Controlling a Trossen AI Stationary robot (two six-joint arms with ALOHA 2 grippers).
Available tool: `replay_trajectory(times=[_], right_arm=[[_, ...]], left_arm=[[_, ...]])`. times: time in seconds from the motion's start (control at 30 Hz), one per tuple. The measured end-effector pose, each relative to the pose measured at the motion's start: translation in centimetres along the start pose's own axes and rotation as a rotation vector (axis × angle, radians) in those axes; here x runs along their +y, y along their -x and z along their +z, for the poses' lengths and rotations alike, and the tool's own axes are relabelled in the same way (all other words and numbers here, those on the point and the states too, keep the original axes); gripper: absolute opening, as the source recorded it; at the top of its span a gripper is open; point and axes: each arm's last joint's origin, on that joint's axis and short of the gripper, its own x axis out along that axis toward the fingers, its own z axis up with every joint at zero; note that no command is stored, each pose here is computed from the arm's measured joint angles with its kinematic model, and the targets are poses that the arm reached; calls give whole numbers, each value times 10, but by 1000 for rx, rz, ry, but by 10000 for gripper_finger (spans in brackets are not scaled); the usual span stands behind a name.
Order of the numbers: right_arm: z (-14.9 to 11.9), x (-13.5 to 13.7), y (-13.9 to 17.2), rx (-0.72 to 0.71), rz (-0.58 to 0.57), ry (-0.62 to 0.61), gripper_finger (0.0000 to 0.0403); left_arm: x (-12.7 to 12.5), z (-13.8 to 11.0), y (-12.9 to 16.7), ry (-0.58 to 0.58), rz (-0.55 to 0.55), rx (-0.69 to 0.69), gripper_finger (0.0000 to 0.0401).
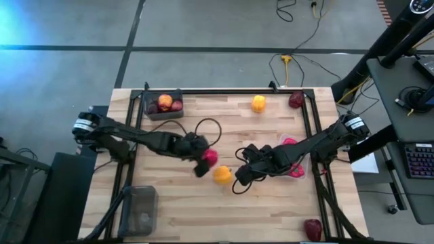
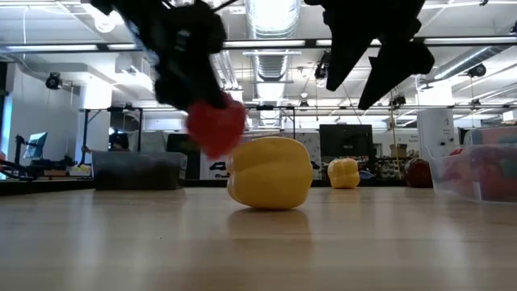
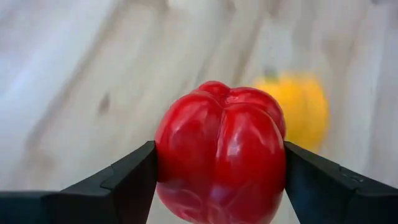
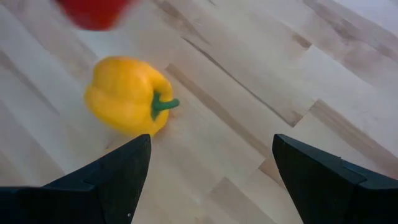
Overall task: Sort produce into baskets
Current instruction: Put the red bell pepper into the transparent bin
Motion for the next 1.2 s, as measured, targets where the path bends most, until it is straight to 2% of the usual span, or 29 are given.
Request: replay_trajectory(times=[0.13,0.3,0.53,0.67,0.83,1.07,1.2], right_arm=[[-6,7,8,-1,31,23,326],[-12,12,13,-4,51,23,327],[-14,13,14,-5,55,26,330],[-11,12,13,-10,50,69,338],[3,13,12,-88,49,133,351],[31,19,11,-195,122,446,356],[53,17,4,-228,166,507,352]], left_arm=[[11,11,-35,87,108,-103,286],[16,11,-71,151,111,-56,294],[12,16,-79,193,105,-51,333],[10,23,-62,183,74,-76,356],[9,38,-23,160,23,-158,370],[12,47,50,143,-49,-274,364],[9,47,88,117,-120,-364,361]])
